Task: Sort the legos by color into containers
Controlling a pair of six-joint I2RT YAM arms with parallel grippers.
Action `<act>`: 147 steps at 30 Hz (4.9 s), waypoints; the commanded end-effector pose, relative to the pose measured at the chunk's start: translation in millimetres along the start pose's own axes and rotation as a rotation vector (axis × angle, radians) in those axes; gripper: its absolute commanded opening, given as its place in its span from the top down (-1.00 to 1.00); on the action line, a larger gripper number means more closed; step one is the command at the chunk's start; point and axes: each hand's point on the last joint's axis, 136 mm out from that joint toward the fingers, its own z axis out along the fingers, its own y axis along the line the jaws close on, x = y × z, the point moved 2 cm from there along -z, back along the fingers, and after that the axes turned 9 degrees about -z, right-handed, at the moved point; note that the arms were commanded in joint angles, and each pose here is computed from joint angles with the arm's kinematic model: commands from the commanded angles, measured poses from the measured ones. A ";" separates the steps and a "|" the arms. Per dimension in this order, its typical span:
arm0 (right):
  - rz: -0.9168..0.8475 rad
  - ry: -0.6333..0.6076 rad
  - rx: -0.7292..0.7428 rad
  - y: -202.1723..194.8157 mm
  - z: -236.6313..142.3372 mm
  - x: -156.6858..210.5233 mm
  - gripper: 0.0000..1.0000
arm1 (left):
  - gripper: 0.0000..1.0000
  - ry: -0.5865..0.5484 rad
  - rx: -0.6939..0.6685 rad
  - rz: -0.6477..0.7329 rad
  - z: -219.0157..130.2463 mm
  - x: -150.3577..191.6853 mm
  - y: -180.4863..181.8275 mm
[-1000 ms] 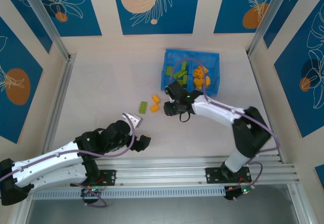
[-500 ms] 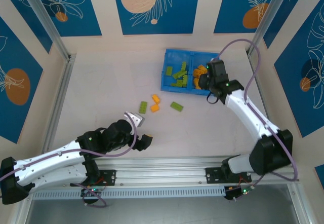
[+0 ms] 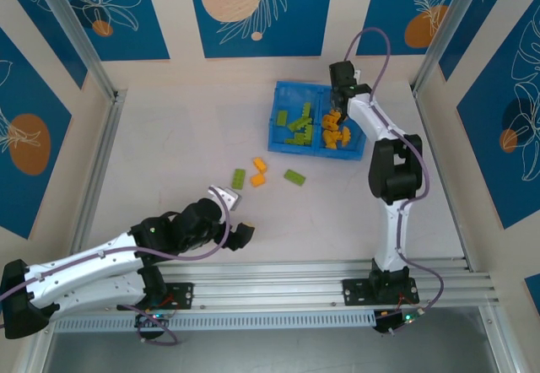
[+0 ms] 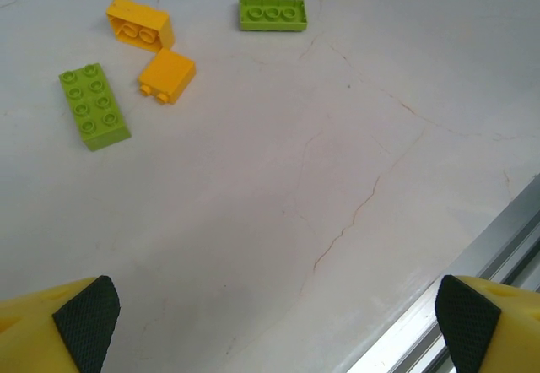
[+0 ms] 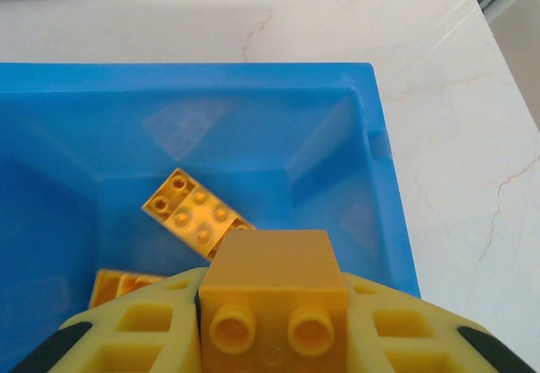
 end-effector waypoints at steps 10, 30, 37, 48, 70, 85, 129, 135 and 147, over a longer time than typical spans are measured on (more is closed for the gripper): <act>0.052 -0.013 -0.022 -9.0 -41.1 -29.4 -0.08 | -0.98 -0.038 -0.091 -0.023 -8.3 -8.6 12.6; 0.298 -0.009 -1.032 9.6 -299.3 174.5 -0.68 | -0.99 -0.239 -0.370 -0.649 27.4 -52.0 31.3; 0.362 0.117 -1.115 11.8 -307.3 242.8 -0.94 | -1.00 -0.075 -0.365 -0.667 97.5 -82.1 -20.6; 0.452 0.116 -0.932 -13.4 -295.9 267.9 -0.99 | -0.96 0.053 -0.426 -0.825 203.1 -88.8 -25.1; 0.471 0.106 -0.910 -22.0 -303.2 270.8 -0.99 | -0.40 0.324 -0.549 -0.840 283.7 -57.6 8.3; 0.501 0.105 -0.917 -23.8 -307.8 270.4 -0.99 | 0.20 0.409 -0.506 -0.712 258.0 -39.3 12.7; 0.421 0.072 -1.027 -16.1 -331.9 247.2 -0.98 | 0.08 -0.493 -0.491 0.003 290.6 -341.0 39.8; 0.402 0.076 -1.006 -20.5 -335.7 248.4 -0.98 | -0.52 -0.565 -0.453 -0.001 277.7 -365.4 31.5; 0.407 0.068 -1.012 -19.4 -336.7 246.3 -0.98 | -0.57 -0.595 -0.106 -0.195 108.2 -363.3 -32.9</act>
